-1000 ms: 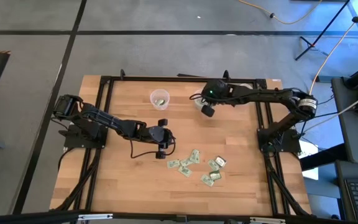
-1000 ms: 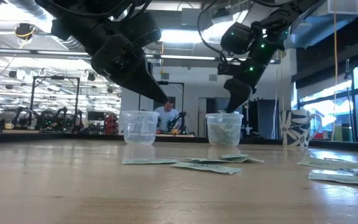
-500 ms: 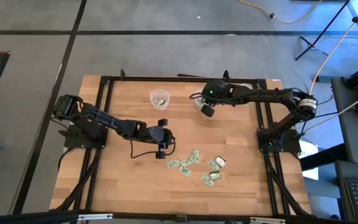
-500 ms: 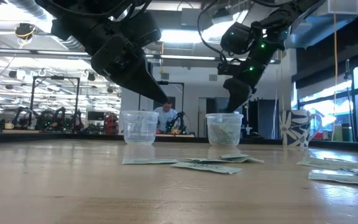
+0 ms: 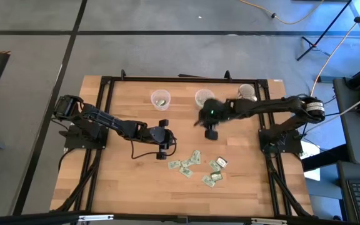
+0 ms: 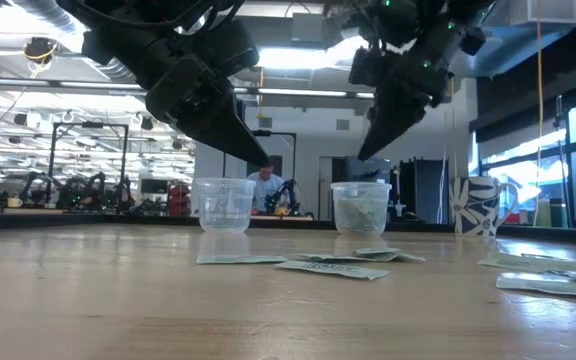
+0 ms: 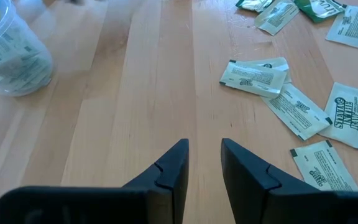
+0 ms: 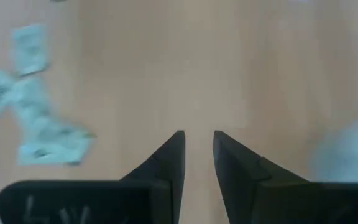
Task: Pick and place Stevia / Truvia into bins
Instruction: Put the stevia packet into the right transparent container
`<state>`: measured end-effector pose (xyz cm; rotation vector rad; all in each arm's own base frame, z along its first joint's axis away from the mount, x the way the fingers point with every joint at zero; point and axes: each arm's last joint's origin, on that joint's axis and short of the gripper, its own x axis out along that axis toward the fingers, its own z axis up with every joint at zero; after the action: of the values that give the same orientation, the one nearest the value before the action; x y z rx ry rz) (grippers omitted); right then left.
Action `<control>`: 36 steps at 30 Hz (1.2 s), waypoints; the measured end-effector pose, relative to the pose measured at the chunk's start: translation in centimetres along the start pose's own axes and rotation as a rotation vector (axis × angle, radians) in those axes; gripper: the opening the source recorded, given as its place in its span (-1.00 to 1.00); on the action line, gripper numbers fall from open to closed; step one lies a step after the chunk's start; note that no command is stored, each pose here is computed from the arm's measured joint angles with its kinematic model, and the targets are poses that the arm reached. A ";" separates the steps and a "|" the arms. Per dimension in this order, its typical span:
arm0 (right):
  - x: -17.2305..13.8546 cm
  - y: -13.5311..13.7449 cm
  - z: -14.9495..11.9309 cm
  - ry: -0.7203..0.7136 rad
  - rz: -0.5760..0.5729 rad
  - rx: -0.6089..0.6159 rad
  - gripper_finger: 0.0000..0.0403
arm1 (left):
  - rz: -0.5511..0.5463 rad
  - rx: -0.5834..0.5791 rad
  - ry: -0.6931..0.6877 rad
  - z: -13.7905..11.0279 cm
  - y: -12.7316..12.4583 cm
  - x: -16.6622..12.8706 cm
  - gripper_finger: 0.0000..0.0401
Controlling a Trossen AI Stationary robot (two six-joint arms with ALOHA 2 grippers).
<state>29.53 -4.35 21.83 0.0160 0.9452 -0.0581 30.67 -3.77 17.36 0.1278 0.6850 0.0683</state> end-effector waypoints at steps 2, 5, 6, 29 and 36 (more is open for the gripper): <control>0.9 1.5 -0.1 0.030 0.033 -0.040 -0.57 | 0.000 0.000 0.001 0.0 0.0 0.0 -0.56; 2.6 3.4 -0.4 0.061 0.069 -0.092 -0.57 | 0.000 0.001 0.004 -0.1 0.0 0.0 -0.56; 3.1 4.0 -0.5 0.070 0.080 -0.111 -0.57 | 0.000 0.001 0.004 -0.1 0.0 0.0 -0.56; 9.4 11.4 -2.8 0.134 0.184 -0.241 -0.57 | 0.000 0.002 0.012 -0.1 0.0 0.0 -0.56; 9.7 11.5 -2.9 0.138 0.181 -0.239 -0.67 | 0.000 0.001 0.011 -0.1 0.0 0.0 -0.56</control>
<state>33.48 6.79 12.13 -0.1166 1.0804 0.2255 30.59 -3.75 17.27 0.1289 0.6965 0.0690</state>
